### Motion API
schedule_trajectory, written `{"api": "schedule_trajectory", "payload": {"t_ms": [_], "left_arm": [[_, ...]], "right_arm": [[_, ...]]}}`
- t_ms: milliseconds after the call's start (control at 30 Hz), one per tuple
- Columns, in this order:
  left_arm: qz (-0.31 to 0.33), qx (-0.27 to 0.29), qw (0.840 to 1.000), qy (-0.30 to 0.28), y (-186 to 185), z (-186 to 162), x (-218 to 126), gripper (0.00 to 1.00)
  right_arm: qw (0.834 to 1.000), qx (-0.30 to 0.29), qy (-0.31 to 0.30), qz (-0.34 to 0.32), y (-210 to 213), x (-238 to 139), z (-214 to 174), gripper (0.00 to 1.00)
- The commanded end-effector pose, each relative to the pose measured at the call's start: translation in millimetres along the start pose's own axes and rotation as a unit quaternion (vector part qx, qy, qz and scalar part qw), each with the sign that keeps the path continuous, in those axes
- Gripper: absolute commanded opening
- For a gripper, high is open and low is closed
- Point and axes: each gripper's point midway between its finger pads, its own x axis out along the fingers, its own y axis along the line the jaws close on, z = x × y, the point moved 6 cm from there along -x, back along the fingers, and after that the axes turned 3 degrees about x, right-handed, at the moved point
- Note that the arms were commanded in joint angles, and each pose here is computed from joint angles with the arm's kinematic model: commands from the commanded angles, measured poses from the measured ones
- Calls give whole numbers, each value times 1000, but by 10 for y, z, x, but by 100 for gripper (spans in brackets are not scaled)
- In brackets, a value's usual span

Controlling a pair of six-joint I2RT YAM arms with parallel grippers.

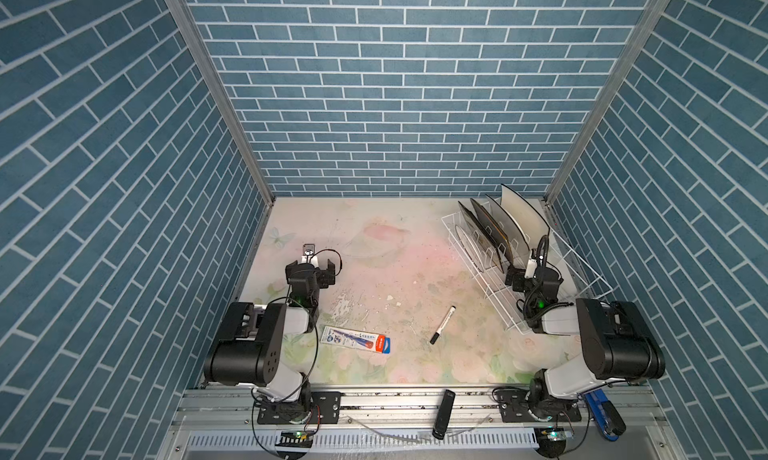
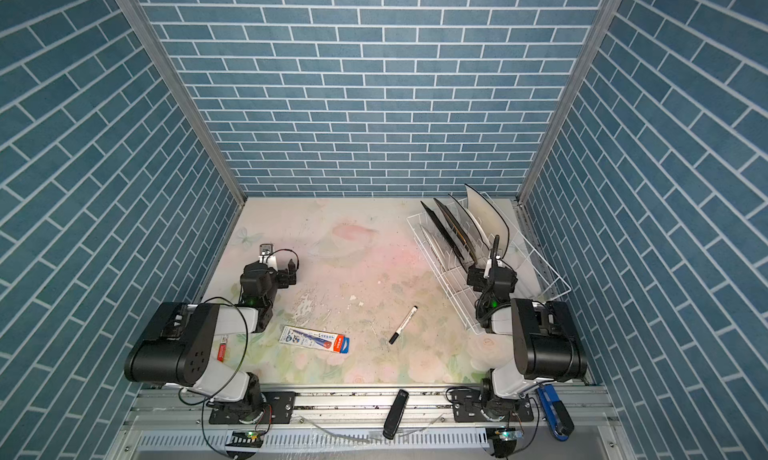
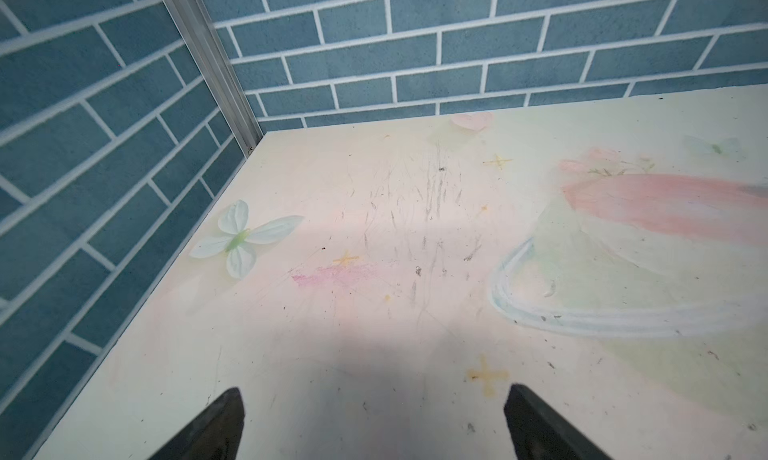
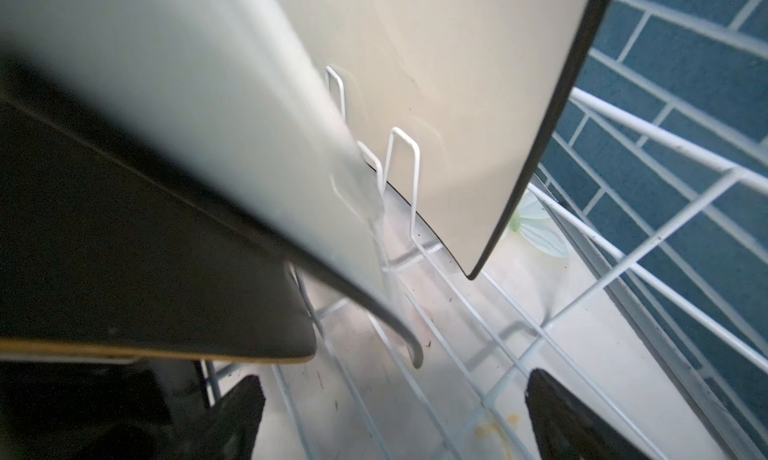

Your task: Unload the plates from the dish rack

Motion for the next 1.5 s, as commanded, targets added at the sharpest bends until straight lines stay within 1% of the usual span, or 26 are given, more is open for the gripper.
{"api": "schedule_trajectory", "payload": {"t_ms": [0, 1100, 1167, 1267, 1367, 1467], "left_arm": [[-4, 2, 1000, -6, -10, 60, 20, 100], [-5, 1, 1000, -5, -8, 56, 24, 100], [-4, 0, 1000, -5, -4, 54, 23, 100], [-6, 1, 1000, -6, -6, 61, 21, 100], [-34, 14, 999, -22, -61, 124, -40, 100], [-13, 5, 999, -31, 15, 254, -164, 100]], "right_arm": [[1000, 6, -20, 8, 21, 41, 137, 99], [1000, 7, -13, 14, 35, 55, 133, 99], [1000, 8, -24, 9, 17, 29, 142, 99], [997, 18, -72, 4, -25, -172, 168, 99], [994, 20, -103, 6, -47, -382, 234, 98], [993, 18, -115, 16, -40, -530, 341, 98]]}}
